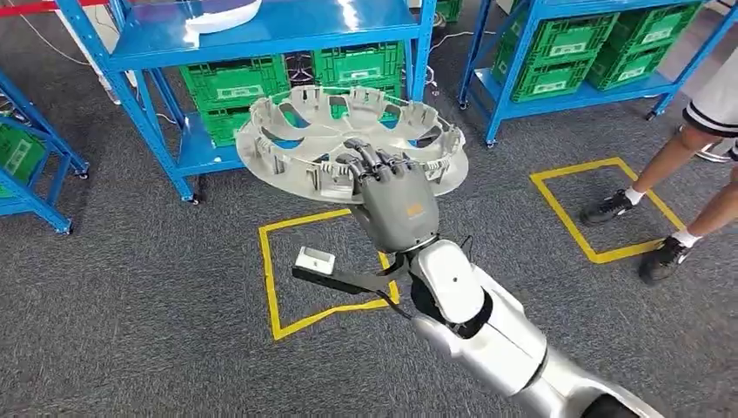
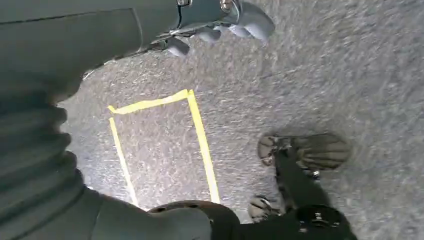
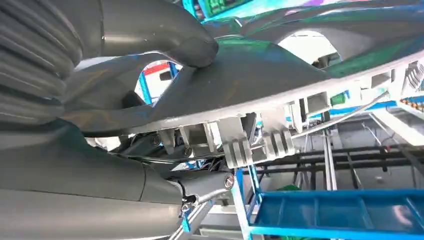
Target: Take the parts from the cabinet and place them on the table.
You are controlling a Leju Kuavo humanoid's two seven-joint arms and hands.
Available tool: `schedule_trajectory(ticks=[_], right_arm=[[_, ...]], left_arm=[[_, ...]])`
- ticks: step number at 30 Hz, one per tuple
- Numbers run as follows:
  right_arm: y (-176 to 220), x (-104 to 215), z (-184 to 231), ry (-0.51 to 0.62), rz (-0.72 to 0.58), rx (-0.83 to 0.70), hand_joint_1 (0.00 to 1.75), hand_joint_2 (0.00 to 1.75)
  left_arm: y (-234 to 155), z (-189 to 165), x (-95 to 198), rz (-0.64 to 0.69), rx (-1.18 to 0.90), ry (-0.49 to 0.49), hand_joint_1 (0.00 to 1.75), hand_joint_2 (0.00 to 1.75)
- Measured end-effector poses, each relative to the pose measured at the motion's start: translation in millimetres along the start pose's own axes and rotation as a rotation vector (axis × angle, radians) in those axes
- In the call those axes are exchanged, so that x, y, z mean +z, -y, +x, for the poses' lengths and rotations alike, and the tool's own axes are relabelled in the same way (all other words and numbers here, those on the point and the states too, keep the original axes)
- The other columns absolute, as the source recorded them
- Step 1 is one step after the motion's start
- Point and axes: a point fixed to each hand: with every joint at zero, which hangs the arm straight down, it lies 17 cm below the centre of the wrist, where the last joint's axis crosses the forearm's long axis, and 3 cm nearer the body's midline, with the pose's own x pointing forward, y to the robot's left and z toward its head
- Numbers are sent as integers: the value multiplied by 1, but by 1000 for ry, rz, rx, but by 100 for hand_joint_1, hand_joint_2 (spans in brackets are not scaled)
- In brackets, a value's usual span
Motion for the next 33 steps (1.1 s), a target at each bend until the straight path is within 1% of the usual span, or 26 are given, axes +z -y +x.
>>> schedule_trajectory(ticks=[9,17,24,33], right_arm=[[2,-4,-3,-1,-8,5,175,175],[-15,20,-14,-15,47,26,175,175],[-15,22,-22,-16,70,59,175,175],[-21,27,-20,-5,90,64,175,175]], left_arm=[[3,1,1,-11,-10,17,0,175],[5,-1,1,-14,-32,22,0,175],[6,-1,1,-19,-38,26,0,175],[9,-1,2,-24,-29,23,0,175]])
